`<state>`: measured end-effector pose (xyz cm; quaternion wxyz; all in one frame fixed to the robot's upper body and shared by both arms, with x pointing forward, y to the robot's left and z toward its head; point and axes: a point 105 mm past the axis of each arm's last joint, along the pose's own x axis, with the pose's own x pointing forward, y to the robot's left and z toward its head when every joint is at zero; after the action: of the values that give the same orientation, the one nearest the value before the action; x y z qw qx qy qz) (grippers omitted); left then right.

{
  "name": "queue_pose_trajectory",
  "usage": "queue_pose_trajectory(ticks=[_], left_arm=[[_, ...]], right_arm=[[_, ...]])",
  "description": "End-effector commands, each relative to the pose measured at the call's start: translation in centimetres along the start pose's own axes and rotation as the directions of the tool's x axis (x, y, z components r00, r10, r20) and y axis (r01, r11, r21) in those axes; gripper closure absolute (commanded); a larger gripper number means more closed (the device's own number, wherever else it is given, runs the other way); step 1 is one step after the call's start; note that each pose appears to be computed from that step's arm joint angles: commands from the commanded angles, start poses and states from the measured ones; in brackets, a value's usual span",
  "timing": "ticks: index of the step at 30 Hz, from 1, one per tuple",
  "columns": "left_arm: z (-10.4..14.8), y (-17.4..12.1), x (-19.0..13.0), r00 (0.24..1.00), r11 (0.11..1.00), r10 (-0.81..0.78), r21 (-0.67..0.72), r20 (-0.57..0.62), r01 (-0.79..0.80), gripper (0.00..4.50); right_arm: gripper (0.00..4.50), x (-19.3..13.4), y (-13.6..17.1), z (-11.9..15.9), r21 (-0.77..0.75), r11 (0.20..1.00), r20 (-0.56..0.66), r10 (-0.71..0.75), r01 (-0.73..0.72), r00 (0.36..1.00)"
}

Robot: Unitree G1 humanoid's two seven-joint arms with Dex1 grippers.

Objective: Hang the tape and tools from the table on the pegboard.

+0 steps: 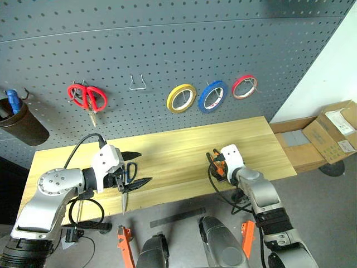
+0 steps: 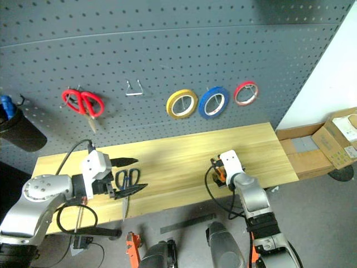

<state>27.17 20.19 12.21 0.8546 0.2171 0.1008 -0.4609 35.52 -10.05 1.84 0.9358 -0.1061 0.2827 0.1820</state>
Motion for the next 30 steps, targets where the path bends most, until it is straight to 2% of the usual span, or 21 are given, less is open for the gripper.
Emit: queue_pose_trajectory(ticks=[1,8,11,17,30], left_arm=[[0.7,0.4,-0.3,1.000,0.999,0.016,0.039,0.018,-0.017,0.00],[0.7,1.0,-0.6,0.998,0.998,0.054,0.025,0.044,-0.055,0.00],[0.9,1.1,-0.6,0.995,0.997,0.075,0.005,0.064,-0.076,0.00],[0.5,0.9,-0.7,0.990,0.993,0.110,-0.057,0.083,-0.105,0.00],[0.4,0.4,-1.1,0.990,0.991,0.122,-0.062,0.075,-0.117,0.00]], right_arm=[[0.01,0.4,-1.1,-0.1,0.017,0.999,-0.003,-0.041,0.041,0.999],[0.01,0.6,-0.7,-1.2,0.056,0.998,-0.056,0.001,0.003,0.998],[0.58,0.8,0.1,-0.8,0.023,0.999,-0.041,0.026,-0.025,0.999],[2.63,1.6,0.9,-0.8,0.023,0.999,-0.040,0.044,-0.043,0.998],[2.66,2.1,0.4,-1.1,0.019,0.999,-0.053,0.038,-0.037,0.998]])
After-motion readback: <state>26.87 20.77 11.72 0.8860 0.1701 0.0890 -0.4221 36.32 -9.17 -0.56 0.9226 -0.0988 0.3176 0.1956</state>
